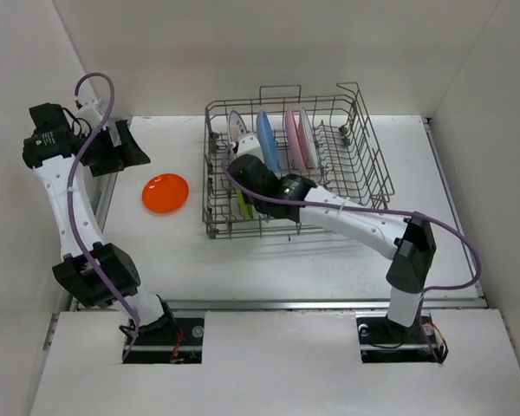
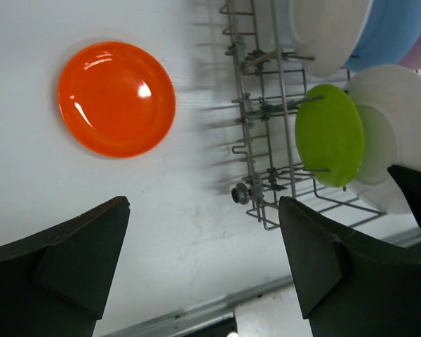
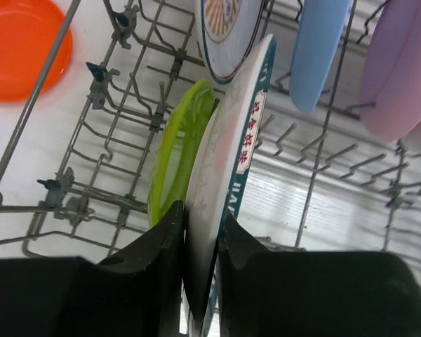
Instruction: Unload the plates from the dish rack
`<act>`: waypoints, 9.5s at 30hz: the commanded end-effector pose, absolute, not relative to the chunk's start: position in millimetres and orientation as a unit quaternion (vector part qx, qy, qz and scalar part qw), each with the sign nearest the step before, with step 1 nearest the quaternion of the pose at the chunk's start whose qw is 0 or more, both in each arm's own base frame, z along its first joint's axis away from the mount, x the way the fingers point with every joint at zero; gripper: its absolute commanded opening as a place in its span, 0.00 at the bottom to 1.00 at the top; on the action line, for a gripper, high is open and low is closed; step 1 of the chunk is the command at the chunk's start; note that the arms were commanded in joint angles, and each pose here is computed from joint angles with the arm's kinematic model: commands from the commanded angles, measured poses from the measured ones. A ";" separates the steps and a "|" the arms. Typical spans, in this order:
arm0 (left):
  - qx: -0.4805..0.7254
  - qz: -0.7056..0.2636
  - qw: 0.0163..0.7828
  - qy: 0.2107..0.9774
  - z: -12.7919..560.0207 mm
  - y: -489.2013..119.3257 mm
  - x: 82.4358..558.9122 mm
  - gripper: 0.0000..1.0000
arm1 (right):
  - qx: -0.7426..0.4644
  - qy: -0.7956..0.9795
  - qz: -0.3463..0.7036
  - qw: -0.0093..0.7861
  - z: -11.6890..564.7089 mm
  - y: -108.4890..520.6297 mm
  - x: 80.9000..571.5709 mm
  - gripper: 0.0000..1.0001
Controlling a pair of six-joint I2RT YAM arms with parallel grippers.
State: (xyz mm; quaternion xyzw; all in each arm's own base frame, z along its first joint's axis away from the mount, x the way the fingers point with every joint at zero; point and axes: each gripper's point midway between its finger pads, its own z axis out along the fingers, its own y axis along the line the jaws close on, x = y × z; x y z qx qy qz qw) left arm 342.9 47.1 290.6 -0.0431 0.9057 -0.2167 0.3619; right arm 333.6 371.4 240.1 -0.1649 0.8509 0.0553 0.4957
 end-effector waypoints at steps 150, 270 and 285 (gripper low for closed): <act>0.095 -0.465 0.147 0.868 266.6 -66.8 308.2 0.00 | -0.249 0.665 -0.097 0.698 353.3 422.4 235.8 0.90; 0.106 -0.270 0.127 0.949 247.0 -6.2 272.5 0.58 | -0.089 0.763 0.267 0.582 367.6 376.1 345.0 0.00; 0.203 -0.252 0.271 0.907 320.5 -76.6 311.8 0.83 | -0.325 0.664 -0.184 0.648 283.2 428.6 281.4 0.00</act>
